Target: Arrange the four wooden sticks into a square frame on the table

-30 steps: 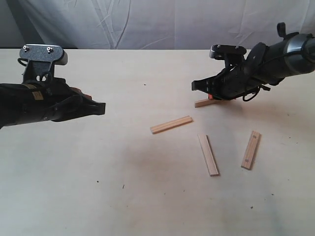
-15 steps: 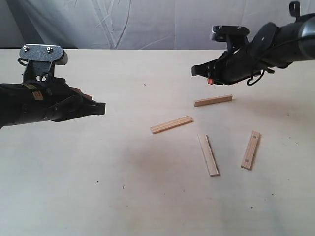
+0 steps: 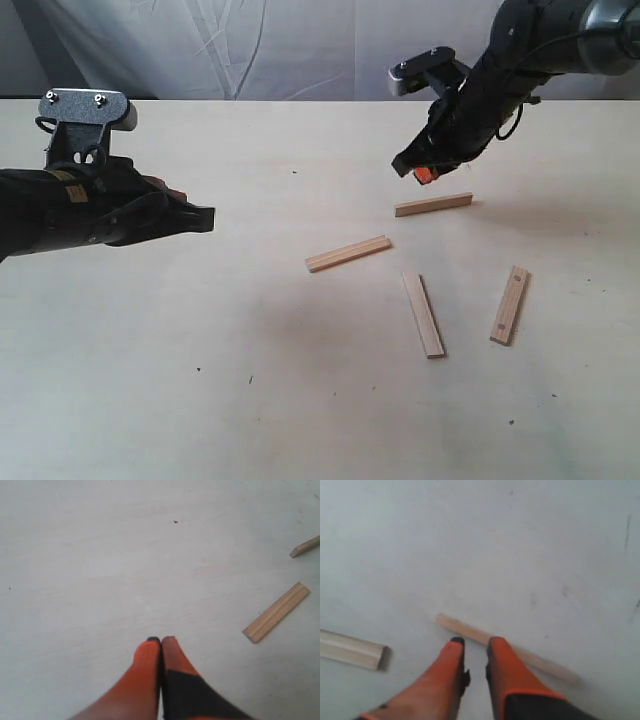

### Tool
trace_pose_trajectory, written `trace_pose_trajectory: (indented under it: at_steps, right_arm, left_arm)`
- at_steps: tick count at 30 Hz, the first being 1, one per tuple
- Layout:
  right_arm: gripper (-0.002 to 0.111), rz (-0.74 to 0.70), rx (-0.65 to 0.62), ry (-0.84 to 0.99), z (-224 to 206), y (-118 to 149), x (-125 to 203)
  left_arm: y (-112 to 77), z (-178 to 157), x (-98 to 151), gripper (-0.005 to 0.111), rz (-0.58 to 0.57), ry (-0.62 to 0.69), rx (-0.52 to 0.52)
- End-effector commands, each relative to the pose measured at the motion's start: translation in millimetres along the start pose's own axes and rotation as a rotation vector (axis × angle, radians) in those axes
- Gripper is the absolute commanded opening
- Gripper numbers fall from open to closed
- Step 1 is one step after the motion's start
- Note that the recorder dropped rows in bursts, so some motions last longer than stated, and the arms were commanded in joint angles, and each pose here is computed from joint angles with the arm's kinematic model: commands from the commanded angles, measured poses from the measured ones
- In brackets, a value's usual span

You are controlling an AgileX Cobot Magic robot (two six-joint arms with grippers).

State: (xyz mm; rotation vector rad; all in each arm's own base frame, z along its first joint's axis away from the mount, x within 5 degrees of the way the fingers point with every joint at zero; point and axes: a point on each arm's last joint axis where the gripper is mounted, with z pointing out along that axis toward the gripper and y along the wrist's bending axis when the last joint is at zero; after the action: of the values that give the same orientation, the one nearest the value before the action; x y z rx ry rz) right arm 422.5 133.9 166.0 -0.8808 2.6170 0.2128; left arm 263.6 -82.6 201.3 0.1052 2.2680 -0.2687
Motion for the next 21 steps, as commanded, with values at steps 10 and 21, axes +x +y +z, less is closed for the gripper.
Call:
trace_pose_trajectory:
  at_steps: [10,21]
  right_arm:
    - [0.047,-0.392,-0.004,0.066,33,-7,10]
    - [0.027,-0.589,-0.017,0.114,56,-10,20]
  left_arm:
    - [-2.0,0,-4,0.0,-0.004,-0.031,0.007]
    - [-0.6,9,2,0.0,-0.016,0.006,-0.002]
